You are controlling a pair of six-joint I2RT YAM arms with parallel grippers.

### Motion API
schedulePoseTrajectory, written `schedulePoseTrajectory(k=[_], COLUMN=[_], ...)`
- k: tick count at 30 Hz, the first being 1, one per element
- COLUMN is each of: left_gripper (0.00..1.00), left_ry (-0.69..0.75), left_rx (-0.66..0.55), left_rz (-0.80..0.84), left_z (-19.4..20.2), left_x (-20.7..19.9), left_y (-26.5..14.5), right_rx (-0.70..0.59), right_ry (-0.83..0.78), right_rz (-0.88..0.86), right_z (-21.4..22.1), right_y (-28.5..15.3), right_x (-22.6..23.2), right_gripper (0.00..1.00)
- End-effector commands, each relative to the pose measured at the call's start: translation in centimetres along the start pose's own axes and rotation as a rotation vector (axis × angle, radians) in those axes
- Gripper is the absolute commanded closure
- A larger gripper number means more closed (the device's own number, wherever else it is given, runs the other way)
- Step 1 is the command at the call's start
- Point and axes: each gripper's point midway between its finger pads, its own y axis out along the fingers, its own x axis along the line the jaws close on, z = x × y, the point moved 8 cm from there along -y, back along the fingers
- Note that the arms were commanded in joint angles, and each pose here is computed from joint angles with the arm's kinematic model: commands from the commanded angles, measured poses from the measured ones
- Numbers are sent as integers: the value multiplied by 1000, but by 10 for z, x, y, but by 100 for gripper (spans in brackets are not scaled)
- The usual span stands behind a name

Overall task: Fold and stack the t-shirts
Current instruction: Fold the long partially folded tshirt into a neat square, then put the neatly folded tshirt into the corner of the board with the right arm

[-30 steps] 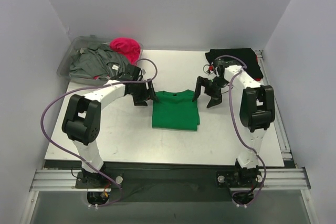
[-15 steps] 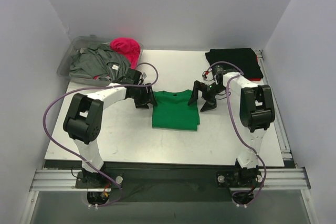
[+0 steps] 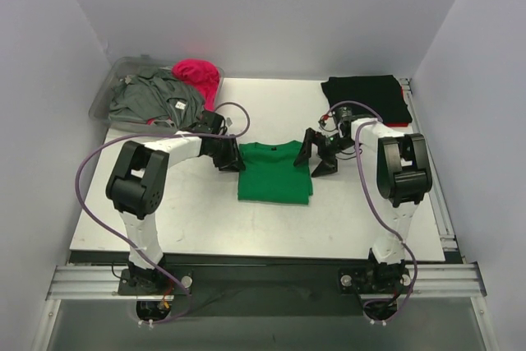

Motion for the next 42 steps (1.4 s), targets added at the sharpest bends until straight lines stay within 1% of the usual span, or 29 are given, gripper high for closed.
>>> schedulePoseTrajectory(k=[1, 2, 5, 9, 13, 17, 18, 19, 20, 22, 23, 24, 25, 26, 27, 28, 29, 31, 33, 37, 38, 41, 42], left_gripper=[62, 70, 81, 87, 88, 88, 88, 88, 88, 88, 86, 82, 78, 67, 62, 56, 47, 41, 38, 38, 38, 38, 38], left_ry=[36, 34, 36, 34, 21, 16, 16, 18, 20, 28, 30, 32, 40, 40, 45, 55, 59, 71, 73, 91, 87, 86, 81], left_rx=[0, 9, 24, 40, 47, 54, 52, 50, 49, 37, 34, 29, 14, 7, -5, -24, -35, -67, -83, -130, -127, -142, -135], left_rz=[8, 1, -14, -13, -1, 14, 16, 18, 19, 27, 33, 34, 40, 39, 44, 53, 55, 74, 76, 91, 83, 83, 76], left_z=[-3, -1, 1, 5, 7, 8, 7, 7, 7, 5, 4, 3, 2, 1, 0, -2, -4, -7, -6, -2, 1, 5, 9], left_x=[0, 2, 7, 10, 12, 10, 10, 9, 8, 6, 5, 3, 0, -1, -4, -8, -9, -17, -19, -25, -23, -23, -20], left_y=[4, 6, 8, 11, 13, 15, 15, 14, 14, 11, 10, 8, 4, 2, -1, -7, -10, -22, -29, -51, -52, -62, -61], right_rx=[19, 20, 33, 49, 63, 64, 61, 55, 46, 27, 18, -3, -16, -29, -51, -62, -80, -113, -133, -173, -165, -199, -185], right_ry=[11, 9, -4, -32, -53, -70, -76, -80, -76, -83, -87, -92, -93, -100, -109, -112, -108, -125, -131, -176, -177, -214, -201], right_rz=[54, 54, 61, 68, 74, 99, 102, 107, 121, 124, 123, 126, 126, 123, 120, 119, 115, 112, 121, 151, 167, 165, 174], right_z=[8, 8, 10, 11, 11, 9, 9, 8, 7, 5, 5, 3, 1, -1, -3, -4, -8, -11, -14, -23, -24, -38, -40], right_y=[17, 19, 26, 38, 50, 57, 58, 57, 56, 50, 48, 42, 38, 35, 28, 24, 18, 5, -8, -37, -44, -63, -67], right_x=[-16, -16, -13, -6, 1, 5, 6, 8, 6, 9, 10, 13, 14, 16, 20, 22, 21, 26, 25, 30, 26, 30, 25], right_gripper=[16, 16, 16, 17, 18, 25, 37, 43, 53, 63, 71, 87, 93, 98, 100, 100, 100, 100, 100, 100, 100, 100, 100])
